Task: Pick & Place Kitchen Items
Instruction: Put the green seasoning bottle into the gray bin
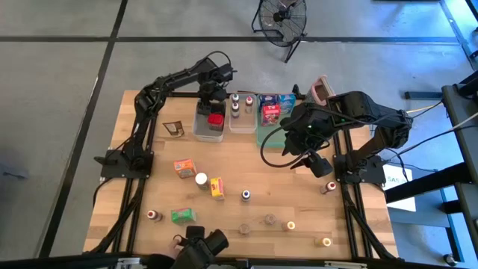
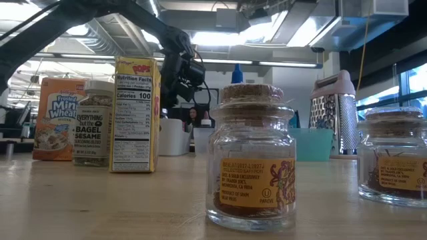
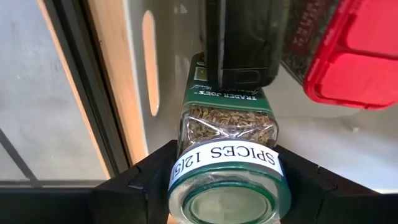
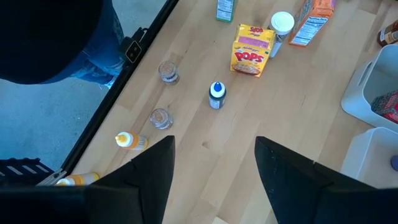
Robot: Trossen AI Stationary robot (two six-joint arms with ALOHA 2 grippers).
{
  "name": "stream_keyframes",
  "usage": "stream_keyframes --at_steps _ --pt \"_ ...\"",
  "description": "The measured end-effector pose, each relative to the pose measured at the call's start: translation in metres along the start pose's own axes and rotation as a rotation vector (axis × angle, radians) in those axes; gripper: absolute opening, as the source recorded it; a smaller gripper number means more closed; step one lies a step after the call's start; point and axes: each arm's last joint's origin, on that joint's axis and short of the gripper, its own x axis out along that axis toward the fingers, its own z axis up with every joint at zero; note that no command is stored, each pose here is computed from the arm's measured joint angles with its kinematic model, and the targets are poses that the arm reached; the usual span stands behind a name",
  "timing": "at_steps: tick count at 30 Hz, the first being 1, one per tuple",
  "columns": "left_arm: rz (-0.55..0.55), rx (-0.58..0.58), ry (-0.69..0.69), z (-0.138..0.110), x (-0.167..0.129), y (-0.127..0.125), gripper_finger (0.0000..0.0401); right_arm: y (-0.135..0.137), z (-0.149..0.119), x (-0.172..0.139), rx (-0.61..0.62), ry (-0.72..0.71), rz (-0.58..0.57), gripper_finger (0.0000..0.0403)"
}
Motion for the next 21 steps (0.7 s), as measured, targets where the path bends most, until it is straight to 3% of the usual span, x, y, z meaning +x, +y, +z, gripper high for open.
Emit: stream_keyframes --at_steps 21 --pt "0.019 0.013 -0.006 -0.0001 -0.0001 0.0025 0.0225 -0.0021 -0.0007 -0.0005 -0.009 0.002 -0.007 0.0224"
